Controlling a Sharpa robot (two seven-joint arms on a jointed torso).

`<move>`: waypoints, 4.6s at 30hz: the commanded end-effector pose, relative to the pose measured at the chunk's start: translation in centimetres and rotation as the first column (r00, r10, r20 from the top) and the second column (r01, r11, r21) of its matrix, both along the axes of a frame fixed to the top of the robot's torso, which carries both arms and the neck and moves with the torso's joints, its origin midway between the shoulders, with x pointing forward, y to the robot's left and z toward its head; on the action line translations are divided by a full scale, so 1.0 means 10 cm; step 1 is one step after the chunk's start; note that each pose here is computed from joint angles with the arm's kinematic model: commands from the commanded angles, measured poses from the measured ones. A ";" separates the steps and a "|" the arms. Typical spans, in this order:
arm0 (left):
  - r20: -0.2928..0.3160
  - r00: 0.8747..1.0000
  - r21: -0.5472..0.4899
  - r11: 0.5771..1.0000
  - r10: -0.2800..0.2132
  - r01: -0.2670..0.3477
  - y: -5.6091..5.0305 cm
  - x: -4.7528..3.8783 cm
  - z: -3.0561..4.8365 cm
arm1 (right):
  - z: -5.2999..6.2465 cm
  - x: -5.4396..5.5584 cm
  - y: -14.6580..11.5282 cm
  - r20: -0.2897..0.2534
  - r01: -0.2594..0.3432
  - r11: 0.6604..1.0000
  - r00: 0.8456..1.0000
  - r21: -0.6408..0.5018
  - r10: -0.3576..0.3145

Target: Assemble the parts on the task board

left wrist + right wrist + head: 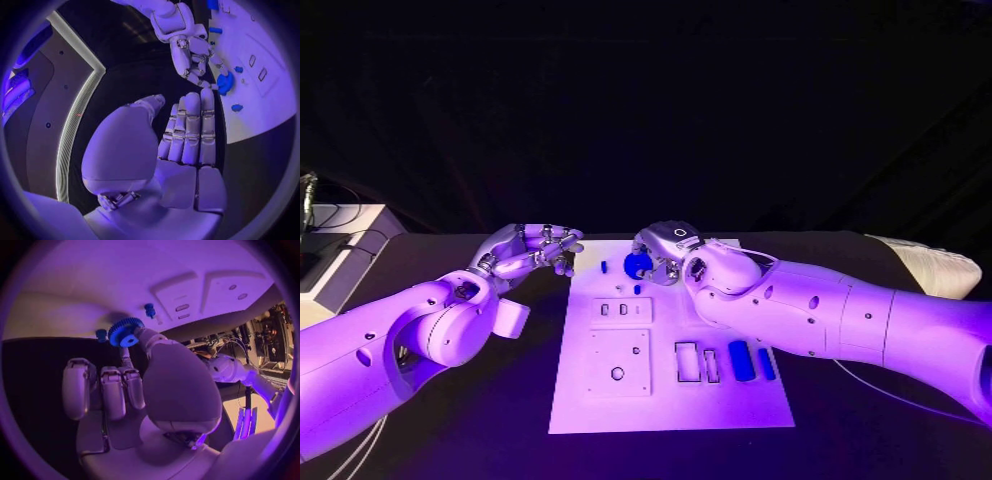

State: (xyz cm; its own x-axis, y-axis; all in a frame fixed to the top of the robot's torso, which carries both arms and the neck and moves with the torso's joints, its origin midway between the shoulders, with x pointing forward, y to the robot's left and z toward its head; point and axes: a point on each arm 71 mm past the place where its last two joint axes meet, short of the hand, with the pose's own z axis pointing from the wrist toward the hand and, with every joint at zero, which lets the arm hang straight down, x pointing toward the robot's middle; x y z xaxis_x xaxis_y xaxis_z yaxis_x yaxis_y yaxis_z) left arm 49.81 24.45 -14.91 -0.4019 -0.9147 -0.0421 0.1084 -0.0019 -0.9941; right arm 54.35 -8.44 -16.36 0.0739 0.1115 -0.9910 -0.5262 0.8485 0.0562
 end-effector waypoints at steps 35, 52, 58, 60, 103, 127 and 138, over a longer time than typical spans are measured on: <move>0.001 1.000 0.002 1.000 -0.023 0.023 -0.01 -0.017 0.014 | -0.09 0.07 0.01 0.063 0.017 0.999 0.998 -0.048 -0.014; -0.002 1.000 0.005 1.000 -0.023 0.023 0.00 -0.012 0.008 | -0.13 0.09 -0.03 0.003 0.020 0.999 1.000 -0.046 -0.020; -0.004 1.000 0.006 1.000 -0.023 0.023 0.00 -0.011 0.005 | -0.14 0.10 -0.06 -0.010 0.027 0.999 1.000 -0.039 -0.027; -0.004 1.000 0.006 1.000 -0.023 0.024 0.00 -0.010 0.004 | -0.14 0.10 -0.07 -0.010 0.029 0.999 1.000 -0.036 -0.029; -0.005 1.000 0.011 1.000 -0.018 0.018 0.02 0.002 -0.009 | -0.09 -0.02 -0.35 -0.075 0.031 0.998 0.997 0.050 -0.027; -0.006 1.000 0.009 1.000 -0.023 0.023 0.00 0.002 -0.011 | -0.12 0.03 -0.20 -0.133 0.044 0.998 0.991 0.051 -0.037; -0.008 1.000 0.008 1.000 -0.022 0.022 0.00 0.008 -0.016 | -0.16 0.07 -0.14 -0.164 0.042 0.999 0.986 0.028 -0.037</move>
State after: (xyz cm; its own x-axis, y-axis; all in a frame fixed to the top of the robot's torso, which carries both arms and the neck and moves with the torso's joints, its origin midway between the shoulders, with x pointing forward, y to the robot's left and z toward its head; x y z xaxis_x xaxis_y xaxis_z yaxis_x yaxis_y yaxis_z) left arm 49.94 24.71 -15.15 -0.4049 -0.9130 -0.0495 0.0966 0.0112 -0.9953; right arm 55.04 -9.84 -17.25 -0.0373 0.1706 -0.9846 -0.4776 0.8624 0.1675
